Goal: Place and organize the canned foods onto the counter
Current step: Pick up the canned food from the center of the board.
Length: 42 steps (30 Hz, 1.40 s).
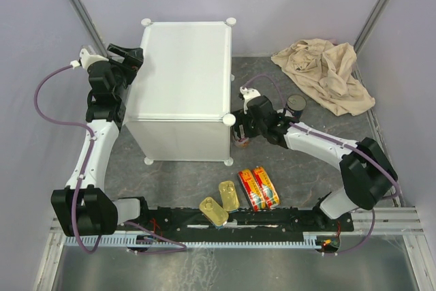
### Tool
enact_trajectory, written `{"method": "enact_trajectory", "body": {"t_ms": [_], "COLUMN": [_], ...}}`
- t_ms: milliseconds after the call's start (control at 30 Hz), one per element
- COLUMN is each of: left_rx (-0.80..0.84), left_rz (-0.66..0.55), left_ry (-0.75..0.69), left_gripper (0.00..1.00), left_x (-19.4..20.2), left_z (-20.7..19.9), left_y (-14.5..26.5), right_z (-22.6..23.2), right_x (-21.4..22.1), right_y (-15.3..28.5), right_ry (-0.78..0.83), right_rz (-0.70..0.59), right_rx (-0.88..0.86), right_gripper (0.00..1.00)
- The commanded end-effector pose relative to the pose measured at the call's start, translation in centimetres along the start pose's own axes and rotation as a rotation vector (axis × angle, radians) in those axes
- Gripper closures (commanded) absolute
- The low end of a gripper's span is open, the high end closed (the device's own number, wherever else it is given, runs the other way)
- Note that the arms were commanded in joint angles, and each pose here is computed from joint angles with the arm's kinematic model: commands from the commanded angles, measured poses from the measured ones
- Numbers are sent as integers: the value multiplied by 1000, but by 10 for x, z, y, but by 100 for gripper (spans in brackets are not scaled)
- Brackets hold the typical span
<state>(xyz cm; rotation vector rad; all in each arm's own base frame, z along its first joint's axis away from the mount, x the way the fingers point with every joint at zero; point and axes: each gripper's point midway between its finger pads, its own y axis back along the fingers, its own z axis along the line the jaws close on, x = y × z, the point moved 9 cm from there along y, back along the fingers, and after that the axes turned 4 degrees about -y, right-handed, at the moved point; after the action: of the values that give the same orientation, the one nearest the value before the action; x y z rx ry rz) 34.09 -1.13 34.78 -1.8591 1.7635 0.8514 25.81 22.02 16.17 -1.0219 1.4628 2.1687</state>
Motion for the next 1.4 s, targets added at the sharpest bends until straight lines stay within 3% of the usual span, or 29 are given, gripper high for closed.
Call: {"method": "enact_trajectory", "body": {"t_ms": [0,233,367,933,1367], "left_rx": [65,33,7,-28,-4], "left_rz": [-26,-29,-48,-158,-219], "left_ry": [38,18,3,-67,-123], "left_gripper": [2,1,0,0,0], "left_x": [-10,-10,-14,-41,-53], "left_z": [-13,-10,-10,-21,-44], "left_y": [4,9,12,30,46], "right_z": [2,0,-2,-3,-6], "right_x": [-6,-3,-7,-36,-103], "right_y": [-8,-8,0,50,154], "right_ry": [16,5,-3,-9,17], "right_rz": [-62,-76,-104,-222,-449], "right_rx": [7,21,35,74,152], "right_gripper": [17,56,64,72,72]}}
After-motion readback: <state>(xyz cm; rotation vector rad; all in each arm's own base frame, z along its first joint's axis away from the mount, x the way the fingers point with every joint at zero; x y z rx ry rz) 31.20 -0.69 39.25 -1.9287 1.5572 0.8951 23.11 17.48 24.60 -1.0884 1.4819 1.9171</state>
